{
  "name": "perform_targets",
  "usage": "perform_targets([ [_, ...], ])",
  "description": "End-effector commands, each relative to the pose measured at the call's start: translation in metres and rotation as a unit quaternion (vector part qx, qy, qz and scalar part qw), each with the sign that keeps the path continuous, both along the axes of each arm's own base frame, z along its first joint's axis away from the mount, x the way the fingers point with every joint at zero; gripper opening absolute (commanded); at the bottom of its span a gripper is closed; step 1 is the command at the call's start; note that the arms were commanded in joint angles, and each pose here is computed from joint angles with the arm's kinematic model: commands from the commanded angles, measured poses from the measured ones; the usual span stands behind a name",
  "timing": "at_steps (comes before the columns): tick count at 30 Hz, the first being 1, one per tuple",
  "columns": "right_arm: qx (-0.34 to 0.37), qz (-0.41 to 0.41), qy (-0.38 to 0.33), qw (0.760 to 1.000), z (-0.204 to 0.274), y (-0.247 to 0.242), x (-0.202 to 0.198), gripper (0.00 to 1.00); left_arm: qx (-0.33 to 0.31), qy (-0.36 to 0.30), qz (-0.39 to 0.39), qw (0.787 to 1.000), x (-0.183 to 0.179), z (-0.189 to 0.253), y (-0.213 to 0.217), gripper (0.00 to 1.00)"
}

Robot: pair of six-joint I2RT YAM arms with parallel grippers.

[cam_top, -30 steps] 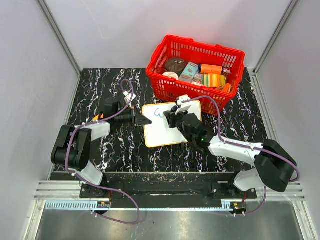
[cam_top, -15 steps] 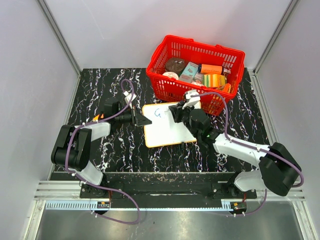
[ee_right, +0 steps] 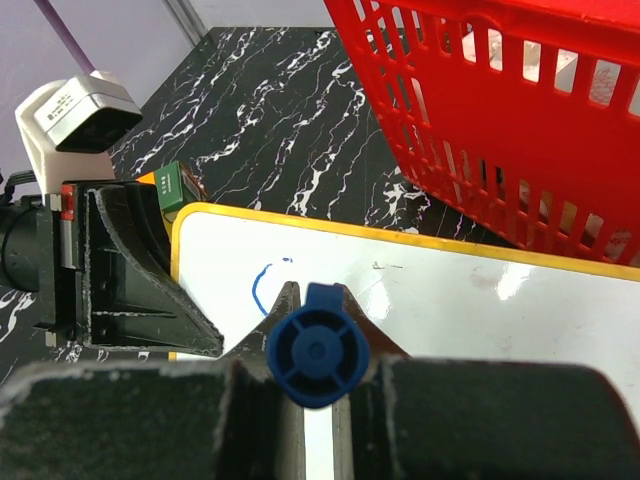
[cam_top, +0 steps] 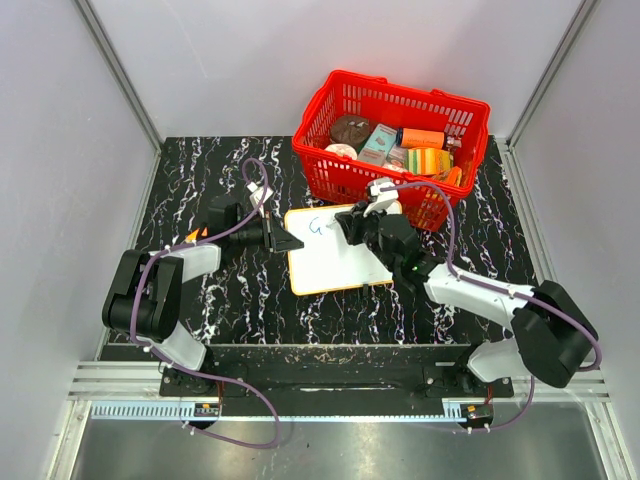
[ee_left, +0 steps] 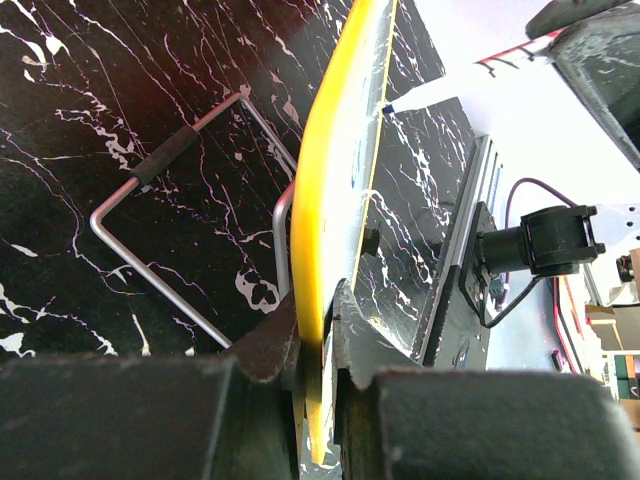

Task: Write a sentence on the whiteboard
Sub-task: Write on the whiteboard at the whiteboard stand.

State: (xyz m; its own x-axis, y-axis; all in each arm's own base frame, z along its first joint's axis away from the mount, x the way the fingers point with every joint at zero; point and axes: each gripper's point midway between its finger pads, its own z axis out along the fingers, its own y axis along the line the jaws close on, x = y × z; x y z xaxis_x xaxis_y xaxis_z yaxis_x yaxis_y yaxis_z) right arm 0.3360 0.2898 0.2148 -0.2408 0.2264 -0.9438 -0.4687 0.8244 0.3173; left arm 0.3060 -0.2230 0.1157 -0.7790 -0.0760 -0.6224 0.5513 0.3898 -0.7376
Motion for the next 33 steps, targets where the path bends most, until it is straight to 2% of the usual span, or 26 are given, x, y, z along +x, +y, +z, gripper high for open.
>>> perform_targets([
  [1, 0.023, 0.003, -0.011, 1.0, 0.018, 0.008, 0.006, 0.0, 0.077, -0.018, 0.035, 0.996, 0.013, -0.04, 0.013, 0.0],
  [13, 0.015, -0.012, -0.007, 1.0, 0.01, 0.005, 0.011, 0.0, 0.077, -0.019, 0.031, 0.996, 0.012, -0.04, 0.011, 0.0],
  [33, -0.005, 0.024, 0.023, 0.999, -0.011, 0.013, 0.0, 0.0, 0.079, -0.018, 0.03, 0.996, 0.012, -0.04, 0.011, 0.0],
])
